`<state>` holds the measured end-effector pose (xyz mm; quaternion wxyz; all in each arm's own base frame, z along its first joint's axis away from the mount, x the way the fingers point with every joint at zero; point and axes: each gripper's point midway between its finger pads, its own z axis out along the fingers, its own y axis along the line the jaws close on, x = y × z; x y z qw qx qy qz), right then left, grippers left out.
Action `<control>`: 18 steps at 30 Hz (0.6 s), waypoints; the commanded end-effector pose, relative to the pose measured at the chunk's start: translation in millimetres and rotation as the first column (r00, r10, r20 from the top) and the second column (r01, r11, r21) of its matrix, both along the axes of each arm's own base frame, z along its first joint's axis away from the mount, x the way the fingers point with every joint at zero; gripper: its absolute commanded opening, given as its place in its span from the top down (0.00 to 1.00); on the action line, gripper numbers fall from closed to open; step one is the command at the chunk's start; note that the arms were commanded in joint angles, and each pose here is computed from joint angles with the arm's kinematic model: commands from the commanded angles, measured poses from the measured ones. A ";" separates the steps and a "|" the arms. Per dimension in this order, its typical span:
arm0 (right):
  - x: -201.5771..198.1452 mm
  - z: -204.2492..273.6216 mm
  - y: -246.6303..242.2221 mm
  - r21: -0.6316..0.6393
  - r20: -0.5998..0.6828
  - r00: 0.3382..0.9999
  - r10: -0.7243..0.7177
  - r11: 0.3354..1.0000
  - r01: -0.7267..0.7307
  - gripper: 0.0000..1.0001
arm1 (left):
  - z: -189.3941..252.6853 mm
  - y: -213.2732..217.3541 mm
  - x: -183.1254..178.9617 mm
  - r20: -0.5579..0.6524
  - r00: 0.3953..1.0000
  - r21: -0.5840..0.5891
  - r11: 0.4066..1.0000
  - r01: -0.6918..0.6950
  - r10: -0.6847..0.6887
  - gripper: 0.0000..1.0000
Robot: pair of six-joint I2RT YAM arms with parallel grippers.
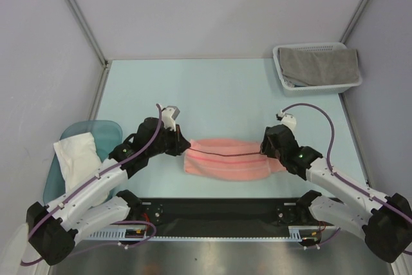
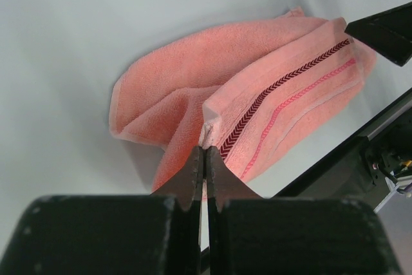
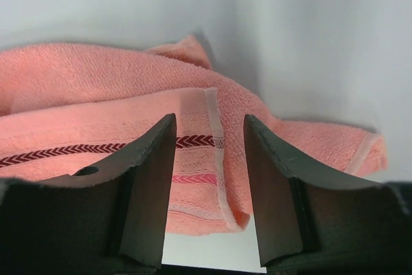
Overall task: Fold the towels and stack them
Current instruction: Flatten out the crumpled towel
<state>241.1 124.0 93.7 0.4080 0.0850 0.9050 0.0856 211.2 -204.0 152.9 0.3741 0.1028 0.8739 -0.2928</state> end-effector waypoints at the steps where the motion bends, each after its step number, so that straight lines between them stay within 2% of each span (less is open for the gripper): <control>1: 4.3 -1.5 11.8 0.034 0.015 0.999 0.041 0.999 -0.041 0.50 | 19.5 -7.8 6.4 0.044 0.999 -0.050 0.999 0.007 -0.005 1.00; 12: 8.3 -16.0 14.7 0.030 0.002 0.999 0.051 0.998 -0.051 0.51 | 21.0 -8.5 6.3 0.044 0.999 -0.055 0.998 0.008 -0.005 1.00; 15: 10.5 -16.9 15.5 0.040 0.008 0.999 0.051 0.998 -0.051 0.53 | 22.4 -8.2 5.9 0.046 0.999 -0.056 0.998 0.008 -0.005 1.00; 18: 11.5 -16.4 16.2 0.046 0.010 0.999 0.050 0.998 -0.051 0.60 | 22.8 -8.0 5.8 0.047 0.999 -0.053 0.999 0.008 -0.005 1.00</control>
